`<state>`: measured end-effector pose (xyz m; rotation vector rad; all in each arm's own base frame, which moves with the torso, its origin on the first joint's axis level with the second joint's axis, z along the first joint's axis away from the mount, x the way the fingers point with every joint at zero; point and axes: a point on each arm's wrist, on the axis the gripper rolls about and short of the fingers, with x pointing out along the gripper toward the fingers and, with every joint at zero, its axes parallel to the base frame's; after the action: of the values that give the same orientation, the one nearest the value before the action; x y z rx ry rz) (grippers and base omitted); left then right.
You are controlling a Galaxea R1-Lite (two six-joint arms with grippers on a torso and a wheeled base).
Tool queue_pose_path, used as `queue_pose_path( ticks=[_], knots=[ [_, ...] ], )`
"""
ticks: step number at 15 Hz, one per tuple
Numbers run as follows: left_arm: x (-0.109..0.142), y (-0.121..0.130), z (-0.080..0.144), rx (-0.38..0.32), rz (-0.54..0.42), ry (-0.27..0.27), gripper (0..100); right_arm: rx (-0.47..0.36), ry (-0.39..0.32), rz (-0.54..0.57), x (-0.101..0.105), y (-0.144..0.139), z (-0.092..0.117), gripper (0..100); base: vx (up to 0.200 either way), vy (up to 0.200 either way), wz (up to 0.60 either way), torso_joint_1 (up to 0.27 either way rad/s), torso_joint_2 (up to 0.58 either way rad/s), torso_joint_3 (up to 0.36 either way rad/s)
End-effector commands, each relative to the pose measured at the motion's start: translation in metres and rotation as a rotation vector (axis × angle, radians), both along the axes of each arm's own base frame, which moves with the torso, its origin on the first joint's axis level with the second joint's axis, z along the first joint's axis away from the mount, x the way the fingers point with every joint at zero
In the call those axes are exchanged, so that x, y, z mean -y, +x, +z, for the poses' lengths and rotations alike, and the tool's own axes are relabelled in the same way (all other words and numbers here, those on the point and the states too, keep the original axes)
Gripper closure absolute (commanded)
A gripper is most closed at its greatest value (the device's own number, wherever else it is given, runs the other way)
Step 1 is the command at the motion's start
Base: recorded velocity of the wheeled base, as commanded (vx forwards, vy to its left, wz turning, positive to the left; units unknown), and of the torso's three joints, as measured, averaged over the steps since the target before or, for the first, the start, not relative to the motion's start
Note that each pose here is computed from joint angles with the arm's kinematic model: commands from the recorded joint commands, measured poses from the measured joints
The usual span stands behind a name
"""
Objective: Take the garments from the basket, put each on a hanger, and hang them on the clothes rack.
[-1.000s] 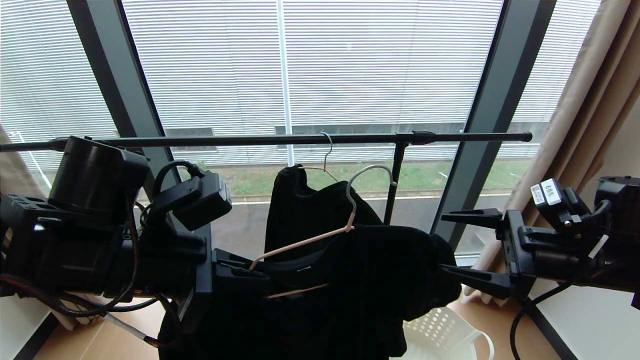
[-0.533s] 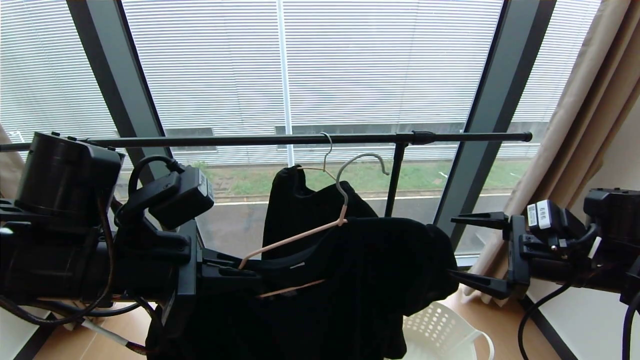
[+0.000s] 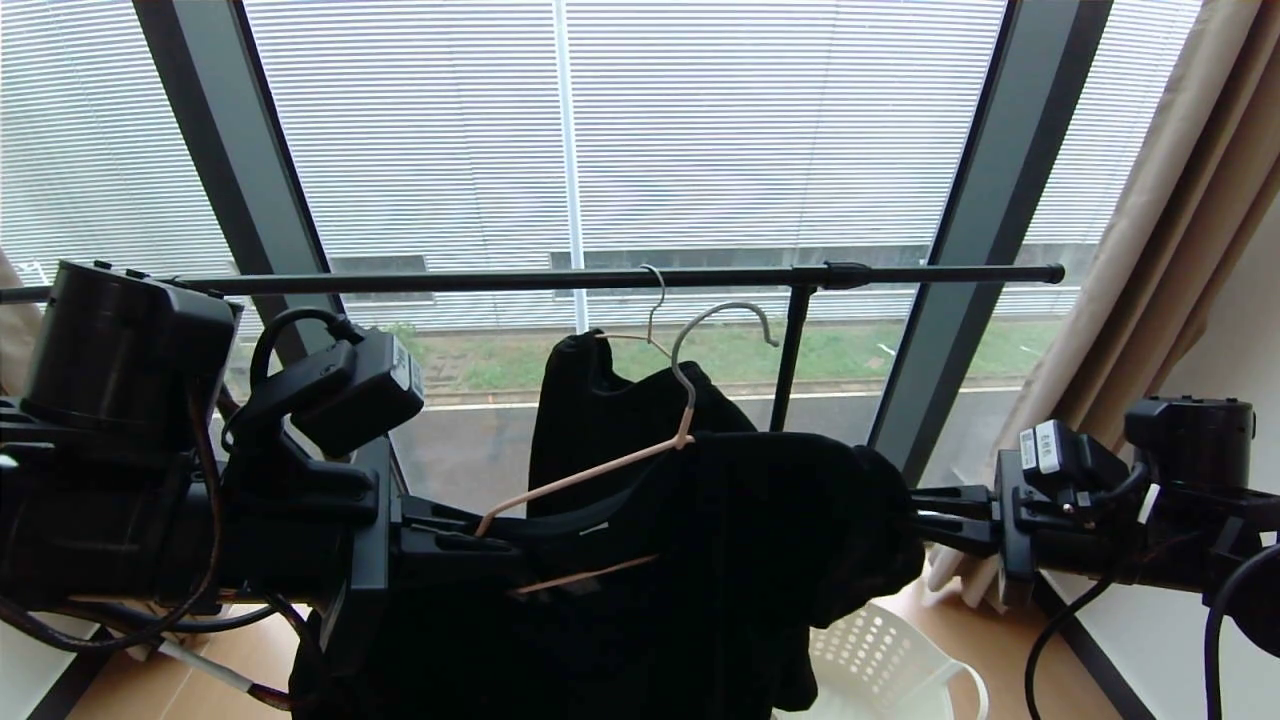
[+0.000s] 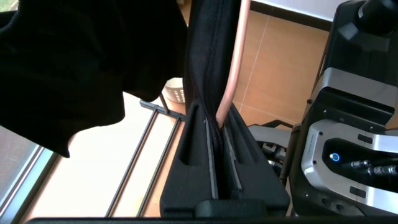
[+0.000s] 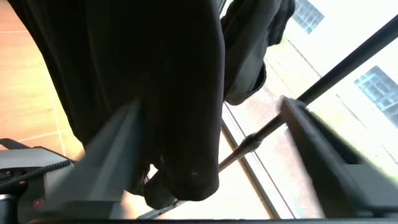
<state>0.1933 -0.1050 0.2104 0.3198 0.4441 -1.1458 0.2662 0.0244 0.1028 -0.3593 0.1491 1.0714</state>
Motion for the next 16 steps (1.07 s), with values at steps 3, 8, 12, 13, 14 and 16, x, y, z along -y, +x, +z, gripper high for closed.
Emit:
queue_pose_path(
  ticks=[3, 8, 12, 13, 14, 16],
  knots=[
    [0.000, 0.000, 0.000, -0.002, 0.002, 0.000, 100, 0.002, 0.000, -0.013, 0.004, 0.003, 0.000, 100, 0.000, 0.000, 0.00, 0.000, 0.00, 0.000],
    [-0.004, -0.001, 0.002, 0.008, 0.017, -0.005, 100, 0.039, 0.000, -0.113, 0.031, 0.011, 0.008, 100, 0.000, 0.000, 0.00, 0.000, 0.00, 0.000],
    [-0.006, -0.001, 0.002, 0.009, 0.023, -0.005, 100, 0.052, -0.001, -0.161, 0.045, 0.016, 0.011, 100, 0.000, 0.000, 0.00, 0.000, 0.00, 0.000],
    [-0.006, -0.001, 0.003, 0.013, 0.025, -0.007, 100, 0.050, 0.000, -0.169, 0.048, 0.017, 0.011, 100, 0.000, 0.000, 0.00, 0.000, 0.00, 0.000],
    [-0.006, -0.001, 0.003, 0.013, 0.025, -0.007, 100, 0.045, 0.001, -0.180, 0.052, 0.018, 0.009, 100, 0.000, 0.000, 0.00, 0.000, 0.00, 0.000],
    [-0.007, -0.001, 0.004, 0.015, 0.026, -0.008, 100, 0.046, 0.001, -0.189, 0.055, 0.021, 0.009, 100, 0.000, 0.000, 0.00, 0.000, 0.00, 0.000]
  ],
)
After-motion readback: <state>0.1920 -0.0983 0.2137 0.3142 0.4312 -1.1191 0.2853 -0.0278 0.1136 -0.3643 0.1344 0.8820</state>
